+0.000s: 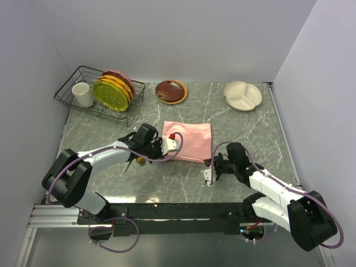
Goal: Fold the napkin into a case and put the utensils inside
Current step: Turn over the upper triangle folded napkin at the center of the board.
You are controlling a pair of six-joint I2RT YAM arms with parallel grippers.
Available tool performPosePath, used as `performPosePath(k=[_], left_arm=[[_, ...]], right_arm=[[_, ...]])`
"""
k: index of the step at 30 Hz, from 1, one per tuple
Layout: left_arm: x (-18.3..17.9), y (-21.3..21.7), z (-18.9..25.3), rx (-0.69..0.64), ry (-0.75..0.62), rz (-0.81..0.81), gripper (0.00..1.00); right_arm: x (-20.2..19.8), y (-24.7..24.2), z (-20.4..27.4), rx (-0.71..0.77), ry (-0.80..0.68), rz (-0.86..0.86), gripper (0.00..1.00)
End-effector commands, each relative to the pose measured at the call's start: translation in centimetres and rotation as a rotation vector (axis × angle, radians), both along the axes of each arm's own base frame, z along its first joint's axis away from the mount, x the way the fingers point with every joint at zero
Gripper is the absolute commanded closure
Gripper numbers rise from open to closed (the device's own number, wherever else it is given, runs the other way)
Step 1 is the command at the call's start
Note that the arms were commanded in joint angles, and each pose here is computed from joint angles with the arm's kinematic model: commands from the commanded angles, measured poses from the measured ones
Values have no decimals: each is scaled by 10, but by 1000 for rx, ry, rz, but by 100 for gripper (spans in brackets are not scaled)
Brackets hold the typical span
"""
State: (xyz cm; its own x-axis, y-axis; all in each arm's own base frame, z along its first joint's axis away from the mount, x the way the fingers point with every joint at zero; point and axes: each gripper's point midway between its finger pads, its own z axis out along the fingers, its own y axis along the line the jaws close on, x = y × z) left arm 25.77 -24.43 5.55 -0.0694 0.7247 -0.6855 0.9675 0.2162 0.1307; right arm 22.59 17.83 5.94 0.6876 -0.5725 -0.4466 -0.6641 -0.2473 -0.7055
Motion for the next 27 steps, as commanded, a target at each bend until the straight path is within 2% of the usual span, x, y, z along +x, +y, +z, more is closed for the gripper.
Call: performPosePath(k=[1, 13, 14, 15, 16, 17, 18, 19, 20, 22, 23, 25, 27], left_arm=[[-13, -2, 1, -11, 3, 8, 99], [-49, -4, -19, 59, 27, -34, 99], [-51, -6, -18, 56, 25, -43, 96], [-53, -6, -15, 55, 21, -57, 83], [-58, -3, -11, 58, 31, -64, 74], [-58, -4, -3, 50, 27, -74, 65], [-62, -3, 3, 47, 30, -90, 54], [-68, -5, 20, 18, 35, -112, 50], [-72, -5, 30, 5, 39, -118, 47], [-76, -11, 62, -62, 32, -132, 44], [-79, -7, 68, -61, 49, -123, 45], [-72, -8, 87, -105, 52, -84, 47], [-60, -2, 91, -122, 84, -27, 51]], right_arm=[[-19, -7, -19, -65, 6, 33, 100], [-37, 1, -28, -81, 27, 71, 100], [-42, -1, -31, -96, 37, 83, 100], [-43, -1, -29, -97, 35, 86, 93], [-41, 1, -17, -78, 6, 86, 82], [-47, -3, -17, -82, 45, 75, 63], [-48, -3, -10, -72, 46, 66, 56], [-43, 1, 15, -34, 2, 59, 50], [-48, -2, 20, -24, 52, 27, 39], [-43, 1, 62, 57, 25, -21, 33], [-46, -2, 69, 84, 91, -80, 30], [-38, -4, 95, 136, 119, -170, 30], [-30, -11, 101, 184, 225, -332, 30]])
